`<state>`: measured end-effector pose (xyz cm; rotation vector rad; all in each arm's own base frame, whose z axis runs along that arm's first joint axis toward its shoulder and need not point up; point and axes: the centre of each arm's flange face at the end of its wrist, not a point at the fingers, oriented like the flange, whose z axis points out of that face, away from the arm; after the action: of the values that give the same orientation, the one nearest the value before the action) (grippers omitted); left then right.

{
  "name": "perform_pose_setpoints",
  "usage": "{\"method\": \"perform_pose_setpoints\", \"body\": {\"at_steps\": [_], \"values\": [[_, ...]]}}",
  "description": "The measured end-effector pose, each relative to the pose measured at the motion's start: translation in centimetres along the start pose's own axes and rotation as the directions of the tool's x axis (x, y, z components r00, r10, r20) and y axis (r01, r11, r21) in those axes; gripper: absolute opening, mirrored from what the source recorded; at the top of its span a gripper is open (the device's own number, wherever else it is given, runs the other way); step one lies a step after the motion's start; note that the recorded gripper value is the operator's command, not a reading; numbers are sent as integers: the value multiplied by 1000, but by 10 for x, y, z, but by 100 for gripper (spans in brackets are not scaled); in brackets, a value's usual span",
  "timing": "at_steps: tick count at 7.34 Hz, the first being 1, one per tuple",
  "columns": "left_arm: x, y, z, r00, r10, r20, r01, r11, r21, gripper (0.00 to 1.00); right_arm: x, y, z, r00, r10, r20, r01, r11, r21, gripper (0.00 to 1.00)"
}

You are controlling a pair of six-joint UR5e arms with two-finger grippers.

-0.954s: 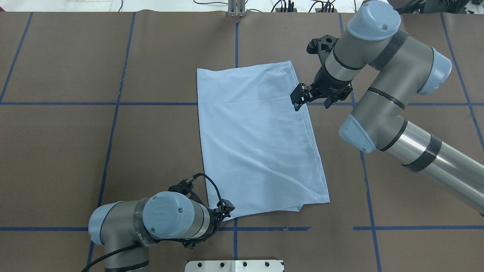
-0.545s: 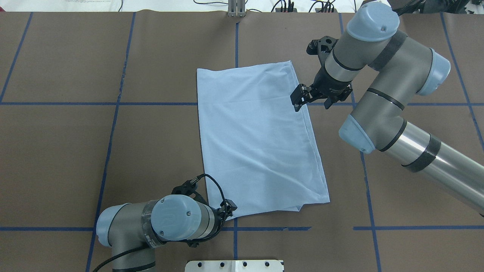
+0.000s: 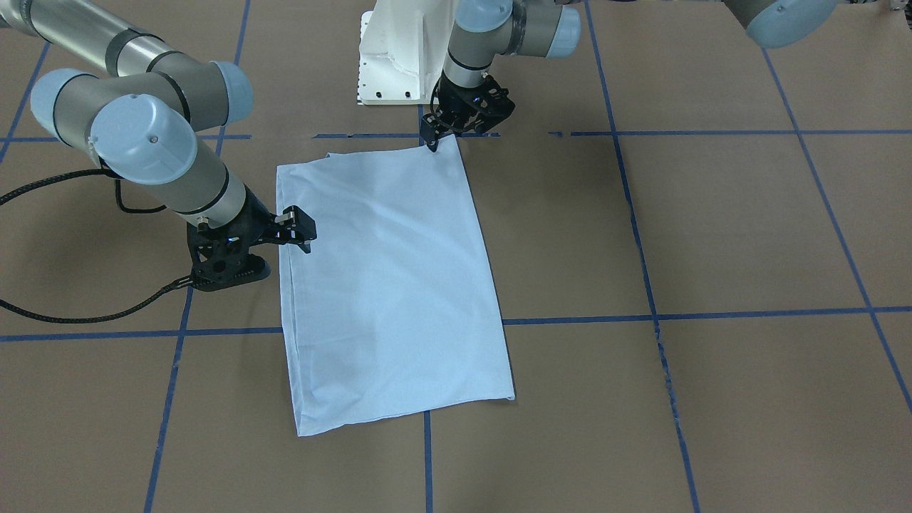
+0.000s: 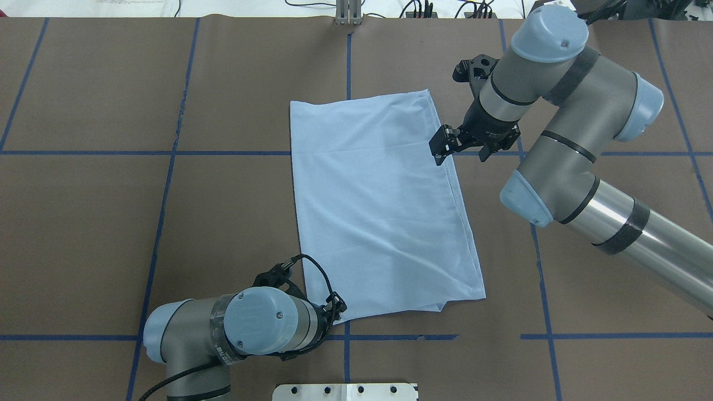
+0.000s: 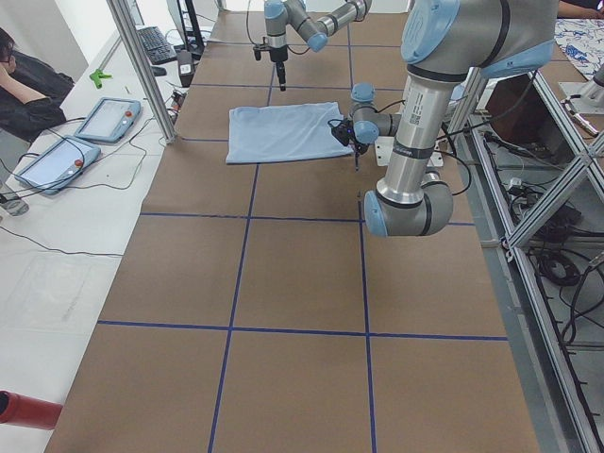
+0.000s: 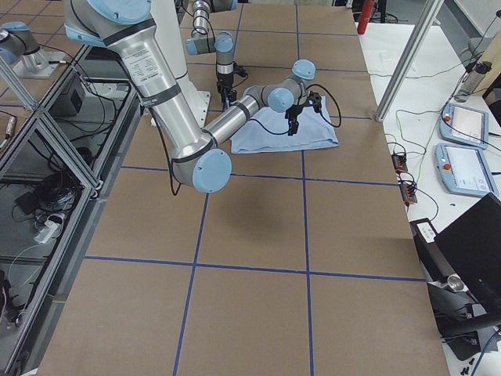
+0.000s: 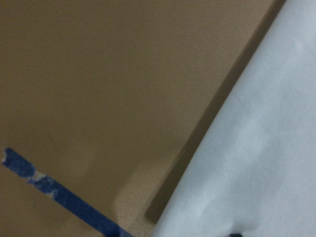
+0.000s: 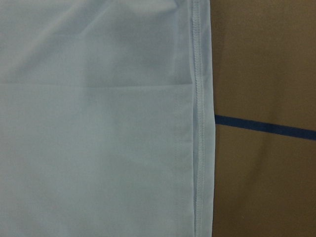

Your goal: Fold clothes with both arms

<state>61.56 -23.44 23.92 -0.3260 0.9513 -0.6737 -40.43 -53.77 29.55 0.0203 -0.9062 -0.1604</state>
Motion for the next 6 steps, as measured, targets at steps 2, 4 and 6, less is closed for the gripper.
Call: {"method": "perform_pose_setpoints", "body": {"at_steps": [2, 4, 6], "values": [[2, -4, -1, 1000, -2, -9, 2, 1000, 11, 32, 1, 0, 1, 1000, 2, -3, -2, 1000, 0, 100], [4, -7, -3, 1000, 1, -14, 0, 1000, 17, 28, 2, 0, 3, 1000, 2, -10, -1, 1000, 4, 100], [7, -12, -6, 1000, 0, -20, 0, 1000, 21, 0, 4, 2, 6, 1000, 3, -16, -3, 1000, 2, 100]]}}
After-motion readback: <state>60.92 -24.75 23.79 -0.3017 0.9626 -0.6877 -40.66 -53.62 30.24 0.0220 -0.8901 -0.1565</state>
